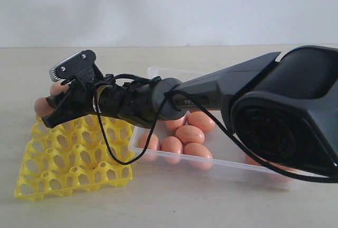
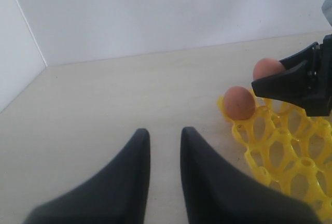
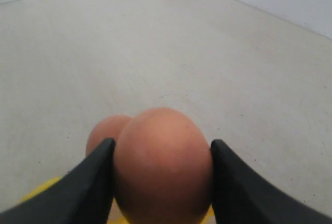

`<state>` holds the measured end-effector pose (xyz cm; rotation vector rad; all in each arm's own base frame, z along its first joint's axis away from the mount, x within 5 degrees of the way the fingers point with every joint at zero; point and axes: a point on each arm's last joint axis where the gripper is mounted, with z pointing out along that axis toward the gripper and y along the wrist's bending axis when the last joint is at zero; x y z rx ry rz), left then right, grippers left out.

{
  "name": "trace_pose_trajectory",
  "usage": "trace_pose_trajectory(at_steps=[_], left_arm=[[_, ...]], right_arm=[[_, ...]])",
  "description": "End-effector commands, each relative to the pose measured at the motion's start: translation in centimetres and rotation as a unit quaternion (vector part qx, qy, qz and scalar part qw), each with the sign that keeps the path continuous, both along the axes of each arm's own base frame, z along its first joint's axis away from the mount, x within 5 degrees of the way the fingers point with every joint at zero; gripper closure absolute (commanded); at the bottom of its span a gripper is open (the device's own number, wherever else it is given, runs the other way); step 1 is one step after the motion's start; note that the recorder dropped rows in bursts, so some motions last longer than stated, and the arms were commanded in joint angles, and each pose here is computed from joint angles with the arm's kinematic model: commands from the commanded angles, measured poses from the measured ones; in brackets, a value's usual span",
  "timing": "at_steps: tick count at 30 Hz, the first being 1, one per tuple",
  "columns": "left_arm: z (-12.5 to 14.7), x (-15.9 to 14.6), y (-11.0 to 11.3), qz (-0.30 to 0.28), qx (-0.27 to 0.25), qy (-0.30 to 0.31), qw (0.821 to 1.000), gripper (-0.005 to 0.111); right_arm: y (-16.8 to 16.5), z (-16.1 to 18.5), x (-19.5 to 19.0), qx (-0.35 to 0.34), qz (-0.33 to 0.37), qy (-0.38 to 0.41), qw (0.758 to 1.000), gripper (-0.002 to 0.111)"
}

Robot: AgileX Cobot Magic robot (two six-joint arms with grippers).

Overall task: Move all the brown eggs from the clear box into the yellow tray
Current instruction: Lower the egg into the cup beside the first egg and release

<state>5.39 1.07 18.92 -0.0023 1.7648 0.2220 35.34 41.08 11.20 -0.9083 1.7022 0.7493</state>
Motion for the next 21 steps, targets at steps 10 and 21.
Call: trace_pose_trajectory(at_steps=[10, 21], left_arm=[[-0.1, 0.0, 0.0, 0.001, -0.002, 0.000, 1.000, 0.085], [-0.1, 0.0, 0.0, 0.001, -0.002, 0.000, 1.000, 0.085]], right_arm=[[-0.2, 0.7, 0.5, 0.020, 0.007, -0.020, 1.000, 0.104], [-0.2, -0.3, 0.5, 0.023, 0.006, -0.006, 1.000, 0.086]])
